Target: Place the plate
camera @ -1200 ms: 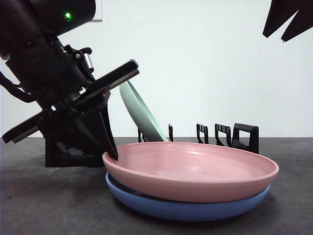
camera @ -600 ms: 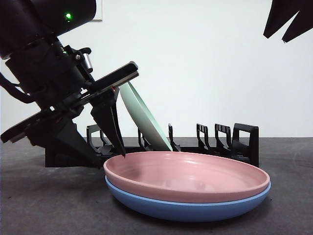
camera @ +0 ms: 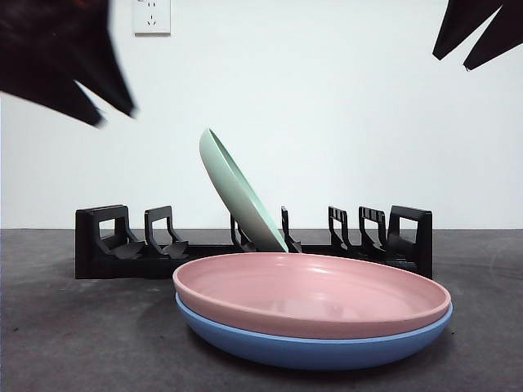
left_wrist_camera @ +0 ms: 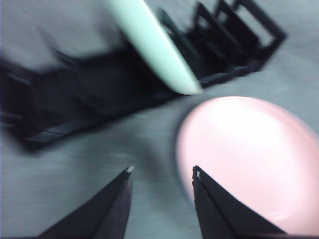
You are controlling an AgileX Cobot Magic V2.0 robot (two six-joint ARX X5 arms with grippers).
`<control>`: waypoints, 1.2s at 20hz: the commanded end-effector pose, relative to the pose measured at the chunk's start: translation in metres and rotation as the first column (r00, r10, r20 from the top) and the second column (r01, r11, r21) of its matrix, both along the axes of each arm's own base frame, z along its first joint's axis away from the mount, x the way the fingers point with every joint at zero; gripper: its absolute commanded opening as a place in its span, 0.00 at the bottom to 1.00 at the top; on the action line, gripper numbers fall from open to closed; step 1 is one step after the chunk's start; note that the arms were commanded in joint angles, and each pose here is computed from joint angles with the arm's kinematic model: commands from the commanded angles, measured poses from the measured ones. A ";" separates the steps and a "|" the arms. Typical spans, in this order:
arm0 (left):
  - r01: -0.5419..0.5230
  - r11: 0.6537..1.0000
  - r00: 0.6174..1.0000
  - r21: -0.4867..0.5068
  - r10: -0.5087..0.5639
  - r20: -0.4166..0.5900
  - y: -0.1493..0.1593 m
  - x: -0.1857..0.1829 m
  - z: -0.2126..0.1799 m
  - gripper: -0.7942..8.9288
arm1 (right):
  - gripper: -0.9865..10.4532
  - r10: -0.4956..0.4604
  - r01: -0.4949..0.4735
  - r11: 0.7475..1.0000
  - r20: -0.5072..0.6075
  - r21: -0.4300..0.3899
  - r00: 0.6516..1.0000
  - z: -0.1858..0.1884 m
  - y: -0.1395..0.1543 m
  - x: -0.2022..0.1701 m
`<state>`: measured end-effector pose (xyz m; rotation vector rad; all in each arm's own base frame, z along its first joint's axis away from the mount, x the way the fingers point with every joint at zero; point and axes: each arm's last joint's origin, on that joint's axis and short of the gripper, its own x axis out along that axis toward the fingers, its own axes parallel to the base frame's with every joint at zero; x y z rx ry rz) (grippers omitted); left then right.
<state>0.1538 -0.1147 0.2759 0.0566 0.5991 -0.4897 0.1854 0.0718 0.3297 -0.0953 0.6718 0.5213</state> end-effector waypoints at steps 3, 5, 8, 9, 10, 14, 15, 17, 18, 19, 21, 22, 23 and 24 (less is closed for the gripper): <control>-0.072 0.990 0.985 0.123 0.051 0.163 0.033 -0.029 0.024 0.27 | 0.30 0.041 -0.041 0.999 -0.010 0.011 0.999 0.000 0.011 0.002; -0.123 0.987 0.973 0.106 0.099 0.208 0.047 -0.044 0.031 0.27 | 0.30 0.047 -0.046 0.999 -0.045 0.024 0.998 -0.005 0.019 0.007; -0.135 0.989 0.957 0.063 0.114 0.267 0.060 -0.061 0.039 0.27 | 0.30 0.069 -0.060 0.993 -0.083 0.105 0.994 -0.010 0.036 0.022; -0.132 0.989 0.952 0.066 0.108 0.285 0.063 -0.065 0.040 0.27 | 0.30 0.087 -0.071 0.985 -0.097 0.155 0.991 -0.009 0.043 0.030; -0.126 0.989 0.950 0.081 0.096 0.298 0.064 -0.067 0.041 0.27 | 0.30 0.104 -0.082 0.979 -0.113 0.185 0.988 -0.007 0.050 0.037; -0.108 0.984 0.954 0.139 0.064 0.293 0.066 -0.070 0.038 0.27 | 0.30 0.180 -0.135 0.957 -0.161 0.256 0.970 0.014 0.088 0.076; -0.108 0.984 0.955 0.140 0.064 0.289 0.066 -0.070 0.038 0.27 | 0.30 0.193 -0.143 0.954 -0.174 0.265 0.966 0.017 0.097 0.086; -0.109 0.984 0.955 0.139 0.064 0.290 0.066 -0.070 0.038 0.27 | 0.30 0.222 -0.157 0.945 -0.210 0.288 0.952 0.022 0.117 0.106; -0.109 0.984 0.955 0.139 0.064 0.290 0.066 -0.070 0.038 0.27 | 0.30 0.232 -0.155 0.939 -0.235 0.305 0.944 0.023 0.127 0.117; -0.109 0.984 0.955 0.139 0.064 0.290 0.066 -0.070 0.038 0.27 | 0.30 0.242 -0.157 0.936 -0.252 0.316 0.937 0.022 0.133 0.124; -0.109 0.984 0.955 0.139 0.064 0.290 0.066 -0.070 0.038 0.27 | 0.30 0.256 -0.150 0.928 -0.288 0.342 0.923 0.019 0.146 0.142; -0.109 0.984 0.955 0.139 0.065 0.290 0.066 -0.070 0.038 0.27 | 0.30 0.263 -0.147 0.923 -0.303 0.355 0.916 0.016 0.153 0.149; -0.109 0.984 0.955 0.139 0.065 0.290 0.066 -0.070 0.038 0.27 | 0.30 0.269 -0.143 0.919 -0.319 0.366 0.909 0.012 0.159 0.155; -0.109 0.984 0.955 0.139 0.065 0.290 0.066 -0.070 0.038 0.27 | 0.30 0.272 -0.138 0.917 -0.332 0.375 0.903 0.009 0.163 0.162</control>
